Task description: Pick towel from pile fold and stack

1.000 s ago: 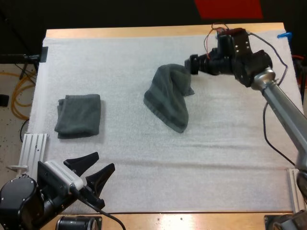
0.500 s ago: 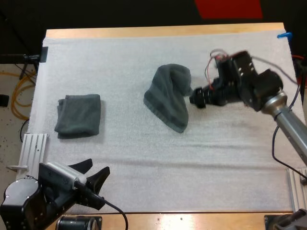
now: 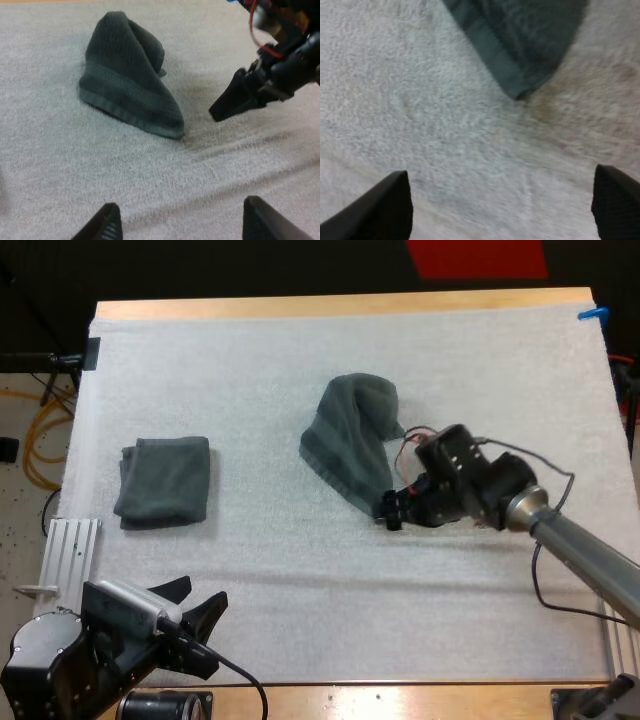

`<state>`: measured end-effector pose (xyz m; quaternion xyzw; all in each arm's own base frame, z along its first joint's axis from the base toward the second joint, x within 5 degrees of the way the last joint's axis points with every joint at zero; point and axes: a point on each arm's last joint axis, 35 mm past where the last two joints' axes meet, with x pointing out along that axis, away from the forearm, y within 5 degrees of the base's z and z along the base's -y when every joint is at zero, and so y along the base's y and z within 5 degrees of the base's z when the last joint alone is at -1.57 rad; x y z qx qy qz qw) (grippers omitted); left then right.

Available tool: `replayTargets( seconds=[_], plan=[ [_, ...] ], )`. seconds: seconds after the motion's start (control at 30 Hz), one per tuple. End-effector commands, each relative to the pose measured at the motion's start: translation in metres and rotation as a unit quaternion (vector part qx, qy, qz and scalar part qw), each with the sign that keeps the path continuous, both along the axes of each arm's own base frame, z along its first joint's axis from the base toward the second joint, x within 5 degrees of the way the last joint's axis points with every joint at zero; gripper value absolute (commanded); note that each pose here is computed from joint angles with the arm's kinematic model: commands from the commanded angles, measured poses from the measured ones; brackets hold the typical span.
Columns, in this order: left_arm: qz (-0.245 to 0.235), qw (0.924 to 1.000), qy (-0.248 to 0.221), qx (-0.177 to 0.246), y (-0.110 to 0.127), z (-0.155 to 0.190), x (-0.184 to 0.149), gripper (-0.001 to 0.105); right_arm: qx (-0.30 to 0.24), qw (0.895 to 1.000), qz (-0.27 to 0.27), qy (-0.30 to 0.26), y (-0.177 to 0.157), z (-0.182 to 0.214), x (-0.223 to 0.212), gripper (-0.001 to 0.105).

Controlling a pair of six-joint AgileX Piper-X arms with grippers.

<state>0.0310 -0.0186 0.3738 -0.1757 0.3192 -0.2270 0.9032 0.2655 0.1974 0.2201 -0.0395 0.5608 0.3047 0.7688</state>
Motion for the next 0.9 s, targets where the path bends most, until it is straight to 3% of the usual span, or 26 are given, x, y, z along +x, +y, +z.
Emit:
replayTargets(
  seconds=[0.0,0.17,0.33,0.8,0.87],
  plan=[
    [0.002,1.0000,-0.005,0.003,0.000,0.001,0.000,0.051,0.015,1.000,-0.016,0.001,0.003,-0.004,0.002,0.071],
    [-0.011,0.9999,-0.005,-0.006,-0.001,0.002,-0.001,0.051,0.035,0.994,-0.093,0.036,0.012,-0.035,0.015,0.071],
    [-0.013,0.9999,-0.005,-0.008,-0.001,0.002,-0.001,0.051,0.061,0.985,-0.133,0.087,0.021,-0.064,0.024,0.071],
    [-0.013,0.9999,-0.005,-0.008,-0.001,0.002,-0.001,0.051,0.081,0.977,-0.167,0.108,0.030,-0.100,0.035,0.070],
    [-0.013,0.9999,-0.005,-0.008,-0.001,0.002,-0.001,0.051,0.083,0.975,-0.173,0.110,0.030,-0.101,0.036,0.060]
  ],
)
